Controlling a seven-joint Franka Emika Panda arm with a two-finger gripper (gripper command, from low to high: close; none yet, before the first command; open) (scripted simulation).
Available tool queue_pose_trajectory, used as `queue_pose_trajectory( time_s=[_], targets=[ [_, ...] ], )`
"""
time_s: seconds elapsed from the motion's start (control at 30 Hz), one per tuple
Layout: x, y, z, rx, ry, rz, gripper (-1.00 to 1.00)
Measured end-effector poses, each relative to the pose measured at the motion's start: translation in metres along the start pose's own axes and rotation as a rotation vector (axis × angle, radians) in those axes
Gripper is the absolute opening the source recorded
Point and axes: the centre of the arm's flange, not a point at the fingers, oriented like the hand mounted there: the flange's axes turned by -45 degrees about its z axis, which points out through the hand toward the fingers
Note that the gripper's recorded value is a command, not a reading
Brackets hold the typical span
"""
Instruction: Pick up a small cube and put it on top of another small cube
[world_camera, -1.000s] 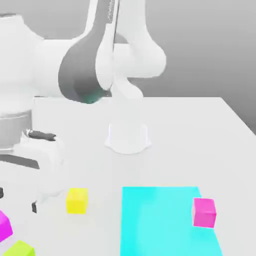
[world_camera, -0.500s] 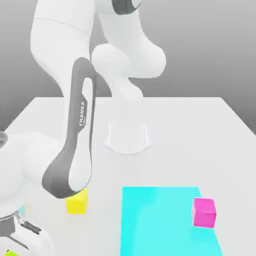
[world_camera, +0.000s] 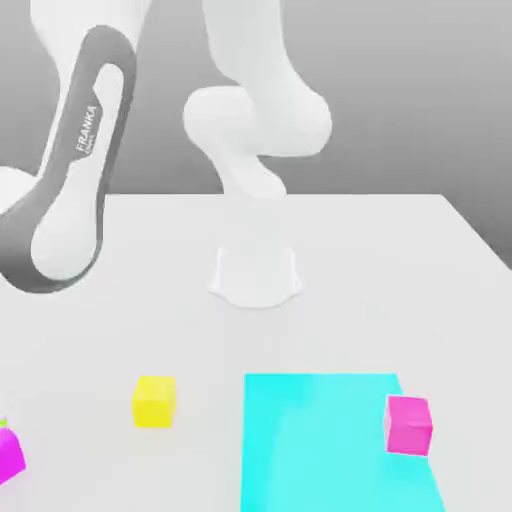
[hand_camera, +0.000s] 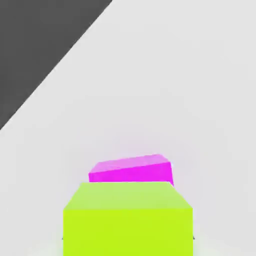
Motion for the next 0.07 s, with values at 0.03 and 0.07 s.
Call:
queue_pose_trajectory(
  time_s=[0.03,0.07],
  targets=[
    [0.0000,0.0000,0.0000,0.000,0.000,0.000,1.00],
    [0.0000,0.0000,0.0000,0.000,0.000,0.000,1.00]
  ],
)
